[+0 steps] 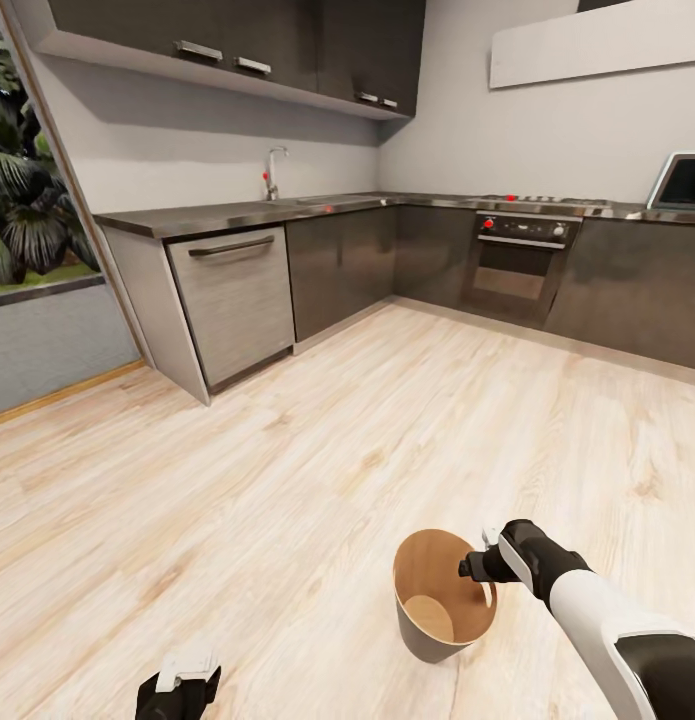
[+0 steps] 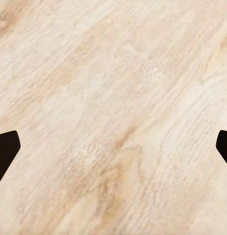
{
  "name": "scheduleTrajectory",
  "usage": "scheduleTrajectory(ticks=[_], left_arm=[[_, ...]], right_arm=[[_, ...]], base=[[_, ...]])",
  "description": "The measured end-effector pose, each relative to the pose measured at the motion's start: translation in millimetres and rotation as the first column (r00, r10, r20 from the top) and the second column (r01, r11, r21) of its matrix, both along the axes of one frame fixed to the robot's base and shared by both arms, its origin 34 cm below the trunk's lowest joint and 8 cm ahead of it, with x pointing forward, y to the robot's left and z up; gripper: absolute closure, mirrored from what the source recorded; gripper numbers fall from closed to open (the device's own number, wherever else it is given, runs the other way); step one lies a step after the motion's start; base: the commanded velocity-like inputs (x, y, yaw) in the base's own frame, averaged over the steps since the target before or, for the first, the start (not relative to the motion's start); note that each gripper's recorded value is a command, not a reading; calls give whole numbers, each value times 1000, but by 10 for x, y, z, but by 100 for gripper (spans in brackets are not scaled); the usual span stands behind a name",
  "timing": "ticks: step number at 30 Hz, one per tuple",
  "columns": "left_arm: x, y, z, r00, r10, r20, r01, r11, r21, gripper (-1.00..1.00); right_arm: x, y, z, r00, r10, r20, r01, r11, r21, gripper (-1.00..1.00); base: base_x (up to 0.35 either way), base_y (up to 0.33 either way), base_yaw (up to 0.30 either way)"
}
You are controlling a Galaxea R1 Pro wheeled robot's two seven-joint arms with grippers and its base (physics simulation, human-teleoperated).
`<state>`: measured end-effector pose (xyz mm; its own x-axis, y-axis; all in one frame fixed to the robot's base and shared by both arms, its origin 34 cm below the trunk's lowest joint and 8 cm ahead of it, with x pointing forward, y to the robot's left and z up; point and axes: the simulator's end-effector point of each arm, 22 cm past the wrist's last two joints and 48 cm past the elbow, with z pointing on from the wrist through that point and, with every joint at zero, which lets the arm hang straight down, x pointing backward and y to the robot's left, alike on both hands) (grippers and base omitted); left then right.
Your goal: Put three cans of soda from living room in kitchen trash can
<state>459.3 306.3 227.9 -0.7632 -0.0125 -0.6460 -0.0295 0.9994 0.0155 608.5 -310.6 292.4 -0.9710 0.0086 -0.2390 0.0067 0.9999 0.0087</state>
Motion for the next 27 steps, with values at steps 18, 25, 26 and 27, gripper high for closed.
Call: scheduleTrajectory(ticks=[18,25,26,27], left_arm=[[11,2,9,1000,0,4,0,1000,0,-100],[15,0,12,1000,0,5,0,1000,0,-100],[13,-1,11,1000,0,4,0,1000,0,-100],[11,-1,9,1000,0,4,0,1000,0,-100]], right_arm=[[-9,11,-7,1000,1,-2,-1,1000,1,-100],[-10,13,-9,1000,1,-2,-1,1000,2,-100],[-10,13,-8,1000,1,-2,-1,1000,2,-100],[-10,13,-8,1000,1,-2,-1,1000,2,-100]], base=[[0,-17,0],[0,-5,0],[0,-25,0],[0,-58,0]])
